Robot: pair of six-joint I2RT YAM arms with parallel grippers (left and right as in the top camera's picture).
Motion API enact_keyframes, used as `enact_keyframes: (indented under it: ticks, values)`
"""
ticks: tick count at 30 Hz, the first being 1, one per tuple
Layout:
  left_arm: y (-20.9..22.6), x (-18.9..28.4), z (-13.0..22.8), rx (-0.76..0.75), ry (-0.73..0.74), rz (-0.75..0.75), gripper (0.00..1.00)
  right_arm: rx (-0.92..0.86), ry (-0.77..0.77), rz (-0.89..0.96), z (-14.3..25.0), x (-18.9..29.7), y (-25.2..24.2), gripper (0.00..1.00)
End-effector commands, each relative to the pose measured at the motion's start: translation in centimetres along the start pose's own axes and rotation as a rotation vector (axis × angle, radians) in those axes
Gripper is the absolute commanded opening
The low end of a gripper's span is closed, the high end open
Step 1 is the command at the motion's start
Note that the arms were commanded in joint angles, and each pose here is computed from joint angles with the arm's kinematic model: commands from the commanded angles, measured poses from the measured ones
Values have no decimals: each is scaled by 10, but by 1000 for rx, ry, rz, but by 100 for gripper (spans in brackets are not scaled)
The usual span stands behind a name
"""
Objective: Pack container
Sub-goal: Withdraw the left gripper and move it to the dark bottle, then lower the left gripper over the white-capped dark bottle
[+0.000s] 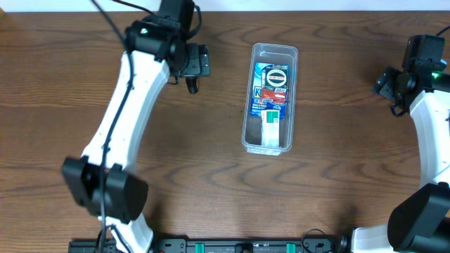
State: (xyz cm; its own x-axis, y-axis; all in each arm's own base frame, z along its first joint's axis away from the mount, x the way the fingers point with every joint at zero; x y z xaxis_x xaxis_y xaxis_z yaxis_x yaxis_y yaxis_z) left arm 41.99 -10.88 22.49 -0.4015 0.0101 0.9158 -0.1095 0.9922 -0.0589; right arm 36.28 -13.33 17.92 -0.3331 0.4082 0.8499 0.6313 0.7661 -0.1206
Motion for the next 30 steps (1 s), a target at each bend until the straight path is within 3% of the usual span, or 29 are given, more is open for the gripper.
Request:
enact_keyframes:
  ticks: [1, 13, 20, 30]
  values:
    - [-1, -15, -9, -19, -10, -2, 98, -12, 4, 14, 1, -3, -2, 99]
    - [17, -62, -19, -25, 13, -77, 98, -12, 4, 14, 1, -3, -2, 99]
    - [29, -90, -15, -76, 83, -49, 98, -12, 4, 14, 1, -3, -2, 99]
    - [16, -98, -25, -153, 37, -15, 100, -12, 4, 14, 1, -3, -2, 99]
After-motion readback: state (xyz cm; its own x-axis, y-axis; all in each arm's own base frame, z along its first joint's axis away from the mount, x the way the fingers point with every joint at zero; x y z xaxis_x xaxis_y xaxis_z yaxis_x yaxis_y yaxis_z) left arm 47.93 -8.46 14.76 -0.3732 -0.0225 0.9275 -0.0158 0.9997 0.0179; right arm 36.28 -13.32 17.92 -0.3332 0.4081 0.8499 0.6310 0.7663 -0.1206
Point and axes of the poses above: each gripper's point midway between its finger pads, its own x axis back along the fingers, its own y axis along the line the jaws close on, z = x × y, the point moved 2 cm from there along x, back along the fingers, and after that the axes turned 3 degrees about x, right-handed, at the moved point
